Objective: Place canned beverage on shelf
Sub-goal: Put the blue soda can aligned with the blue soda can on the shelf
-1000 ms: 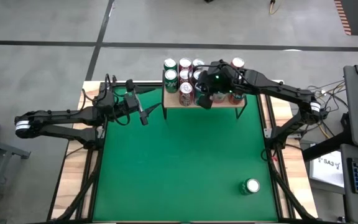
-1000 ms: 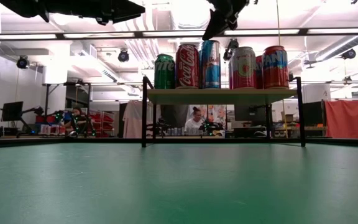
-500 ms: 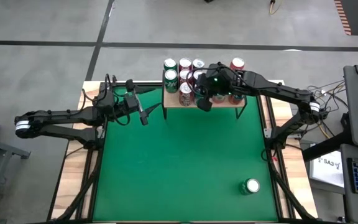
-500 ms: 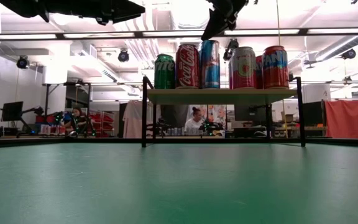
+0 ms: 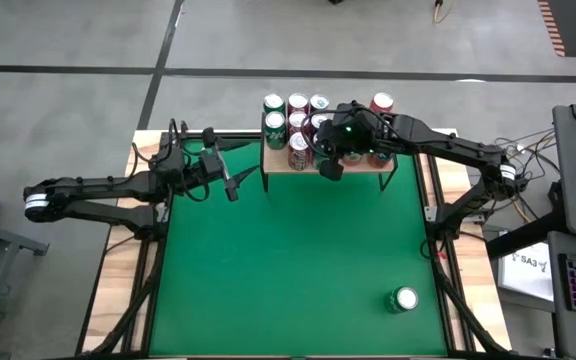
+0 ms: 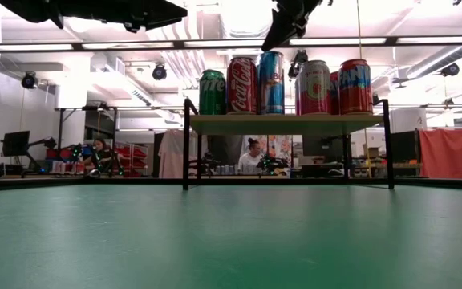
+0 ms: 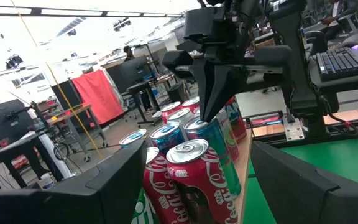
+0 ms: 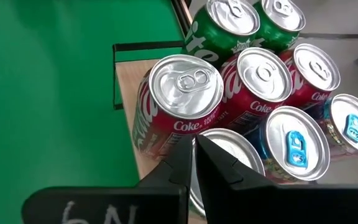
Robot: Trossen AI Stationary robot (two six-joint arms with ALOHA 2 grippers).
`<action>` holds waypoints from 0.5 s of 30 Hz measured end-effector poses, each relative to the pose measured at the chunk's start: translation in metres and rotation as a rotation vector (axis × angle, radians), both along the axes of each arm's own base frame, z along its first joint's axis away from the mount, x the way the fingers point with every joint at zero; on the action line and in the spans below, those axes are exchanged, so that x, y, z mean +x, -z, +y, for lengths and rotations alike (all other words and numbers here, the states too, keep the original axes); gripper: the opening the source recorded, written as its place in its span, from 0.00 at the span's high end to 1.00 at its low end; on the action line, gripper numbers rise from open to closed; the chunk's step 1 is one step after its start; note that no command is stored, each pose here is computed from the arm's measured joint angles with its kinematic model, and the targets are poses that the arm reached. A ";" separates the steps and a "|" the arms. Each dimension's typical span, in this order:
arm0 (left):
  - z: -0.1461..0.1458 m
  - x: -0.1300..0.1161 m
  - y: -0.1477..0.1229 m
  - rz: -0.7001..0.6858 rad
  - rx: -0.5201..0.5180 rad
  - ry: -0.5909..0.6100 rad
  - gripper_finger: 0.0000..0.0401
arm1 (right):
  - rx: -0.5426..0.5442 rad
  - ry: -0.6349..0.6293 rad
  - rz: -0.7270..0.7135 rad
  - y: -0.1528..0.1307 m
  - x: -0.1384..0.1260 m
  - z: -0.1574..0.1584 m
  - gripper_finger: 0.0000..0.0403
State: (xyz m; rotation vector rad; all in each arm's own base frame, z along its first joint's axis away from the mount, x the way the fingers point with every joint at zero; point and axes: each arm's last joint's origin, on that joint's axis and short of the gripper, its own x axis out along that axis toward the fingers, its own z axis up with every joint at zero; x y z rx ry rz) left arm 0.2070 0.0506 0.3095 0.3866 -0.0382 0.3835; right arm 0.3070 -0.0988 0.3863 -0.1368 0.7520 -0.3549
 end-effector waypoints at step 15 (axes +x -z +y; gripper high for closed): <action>0.000 0.000 0.000 0.000 0.000 0.000 0.32 | 0.041 0.029 -0.034 -0.014 -0.012 0.006 0.97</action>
